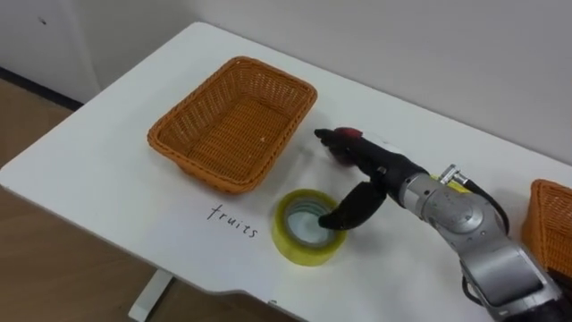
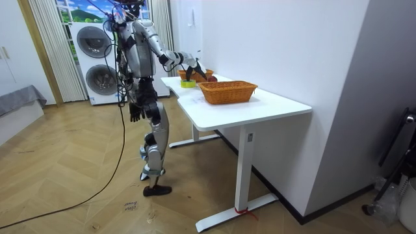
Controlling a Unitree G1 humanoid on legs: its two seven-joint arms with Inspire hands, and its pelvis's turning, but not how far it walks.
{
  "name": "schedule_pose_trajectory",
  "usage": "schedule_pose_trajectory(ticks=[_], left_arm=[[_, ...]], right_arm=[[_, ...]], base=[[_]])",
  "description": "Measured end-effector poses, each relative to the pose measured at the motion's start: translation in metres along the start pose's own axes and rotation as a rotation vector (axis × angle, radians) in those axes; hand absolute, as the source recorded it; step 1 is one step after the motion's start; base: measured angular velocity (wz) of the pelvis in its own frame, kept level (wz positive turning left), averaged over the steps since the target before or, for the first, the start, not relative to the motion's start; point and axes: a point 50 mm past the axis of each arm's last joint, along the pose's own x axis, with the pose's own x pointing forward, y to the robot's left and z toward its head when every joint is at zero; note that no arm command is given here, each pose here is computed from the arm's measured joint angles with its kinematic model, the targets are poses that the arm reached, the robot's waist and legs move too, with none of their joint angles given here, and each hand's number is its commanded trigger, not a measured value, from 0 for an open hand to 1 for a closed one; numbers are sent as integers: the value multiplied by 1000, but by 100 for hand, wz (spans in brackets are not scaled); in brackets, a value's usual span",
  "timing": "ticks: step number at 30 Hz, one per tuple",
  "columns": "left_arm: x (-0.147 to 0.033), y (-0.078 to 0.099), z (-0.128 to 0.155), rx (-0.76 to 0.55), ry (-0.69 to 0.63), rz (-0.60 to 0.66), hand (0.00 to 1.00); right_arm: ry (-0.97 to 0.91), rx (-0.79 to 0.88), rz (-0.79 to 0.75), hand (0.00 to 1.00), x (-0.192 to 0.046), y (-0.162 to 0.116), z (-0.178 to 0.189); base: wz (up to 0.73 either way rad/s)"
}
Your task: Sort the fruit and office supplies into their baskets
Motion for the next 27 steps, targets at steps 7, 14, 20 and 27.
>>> schedule_pose_trajectory(ticks=[7, 14, 20, 27], left_arm=[[0, 0, 0, 0, 8, -1, 0], [-1, 1, 1, 1, 9, -2, 0], [-1, -2, 0, 25, 10, -9, 0], [-1, -3, -4, 39, 21, -11, 0]], right_arm=[[19, 3, 8, 0, 1, 2, -2], [45, -5, 46, 0, 2, 10, -4], [92, 17, 48, 0, 9, 10, -12], [98, 15, 7, 0, 12, 7, -14]], base=[[0], [0], [5], [4]])
